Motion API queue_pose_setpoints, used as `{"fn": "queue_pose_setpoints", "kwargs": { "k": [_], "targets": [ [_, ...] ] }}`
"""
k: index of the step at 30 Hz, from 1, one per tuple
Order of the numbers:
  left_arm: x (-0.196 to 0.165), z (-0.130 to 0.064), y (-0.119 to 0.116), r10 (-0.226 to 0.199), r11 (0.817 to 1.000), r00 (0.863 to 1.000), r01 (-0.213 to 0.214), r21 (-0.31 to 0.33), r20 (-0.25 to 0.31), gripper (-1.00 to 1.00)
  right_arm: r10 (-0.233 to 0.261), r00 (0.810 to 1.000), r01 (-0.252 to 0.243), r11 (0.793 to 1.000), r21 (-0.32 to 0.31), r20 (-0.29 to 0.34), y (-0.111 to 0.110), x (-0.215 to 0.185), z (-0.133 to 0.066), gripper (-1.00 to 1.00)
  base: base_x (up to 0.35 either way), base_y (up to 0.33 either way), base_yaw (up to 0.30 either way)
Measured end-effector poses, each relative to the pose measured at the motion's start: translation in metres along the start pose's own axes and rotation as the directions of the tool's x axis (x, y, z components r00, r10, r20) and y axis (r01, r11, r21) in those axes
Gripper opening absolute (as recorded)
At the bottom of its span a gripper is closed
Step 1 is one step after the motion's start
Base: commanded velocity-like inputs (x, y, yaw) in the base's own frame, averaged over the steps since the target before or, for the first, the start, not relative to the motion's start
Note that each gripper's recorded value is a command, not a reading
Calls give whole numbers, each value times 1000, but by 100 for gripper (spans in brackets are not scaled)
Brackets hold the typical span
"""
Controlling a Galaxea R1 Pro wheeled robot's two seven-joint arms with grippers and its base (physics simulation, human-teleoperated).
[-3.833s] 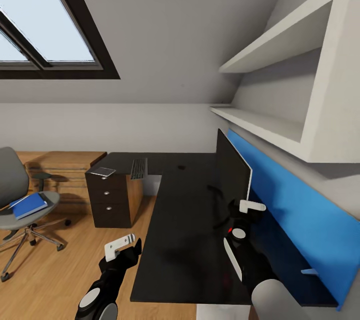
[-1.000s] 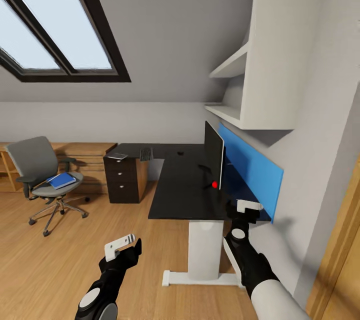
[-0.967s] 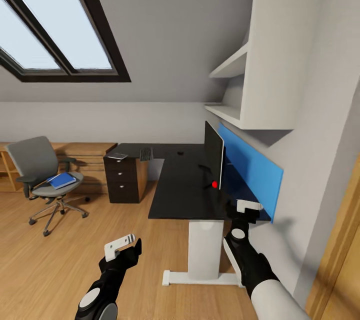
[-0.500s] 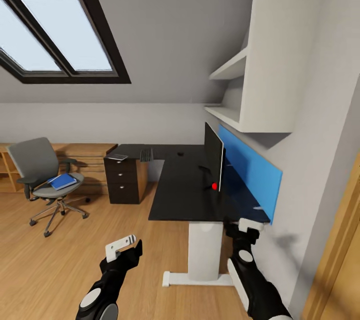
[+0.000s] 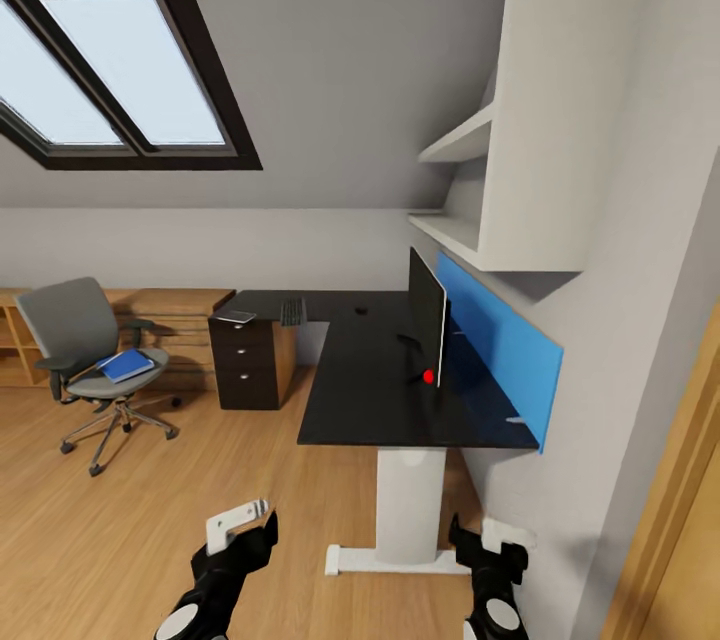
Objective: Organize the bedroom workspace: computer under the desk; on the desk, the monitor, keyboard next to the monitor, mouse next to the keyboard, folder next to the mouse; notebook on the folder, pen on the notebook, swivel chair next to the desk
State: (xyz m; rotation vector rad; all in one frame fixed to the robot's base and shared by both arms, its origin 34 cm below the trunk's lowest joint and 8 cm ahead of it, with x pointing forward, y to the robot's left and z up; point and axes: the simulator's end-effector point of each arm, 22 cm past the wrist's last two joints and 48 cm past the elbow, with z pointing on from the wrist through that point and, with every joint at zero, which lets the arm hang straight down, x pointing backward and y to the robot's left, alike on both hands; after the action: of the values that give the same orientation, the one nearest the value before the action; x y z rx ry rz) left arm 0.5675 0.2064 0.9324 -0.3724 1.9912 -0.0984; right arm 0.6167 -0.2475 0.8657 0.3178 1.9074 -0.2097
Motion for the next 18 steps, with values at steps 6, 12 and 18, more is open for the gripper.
{"fn": "queue_pose_setpoints", "kwargs": {
  "k": [6,12,18],
  "targets": [
    [105,13,58,67,989,976,-93,-116,-209,100,-21,999,20,1000,-23,-44,-1,76,-13,100,0,0,78],
    [215,3,144,73,947,951,-161,-277,-302,100,-12,999,11,999,-31,-32,-5,117,-30,100,-1,23,184],
    [236,-7,167,97,931,953,-189,-312,-288,100,-19,998,11,989,-147,-54,18,133,-37,100,-31,232,134]
  ]
}}
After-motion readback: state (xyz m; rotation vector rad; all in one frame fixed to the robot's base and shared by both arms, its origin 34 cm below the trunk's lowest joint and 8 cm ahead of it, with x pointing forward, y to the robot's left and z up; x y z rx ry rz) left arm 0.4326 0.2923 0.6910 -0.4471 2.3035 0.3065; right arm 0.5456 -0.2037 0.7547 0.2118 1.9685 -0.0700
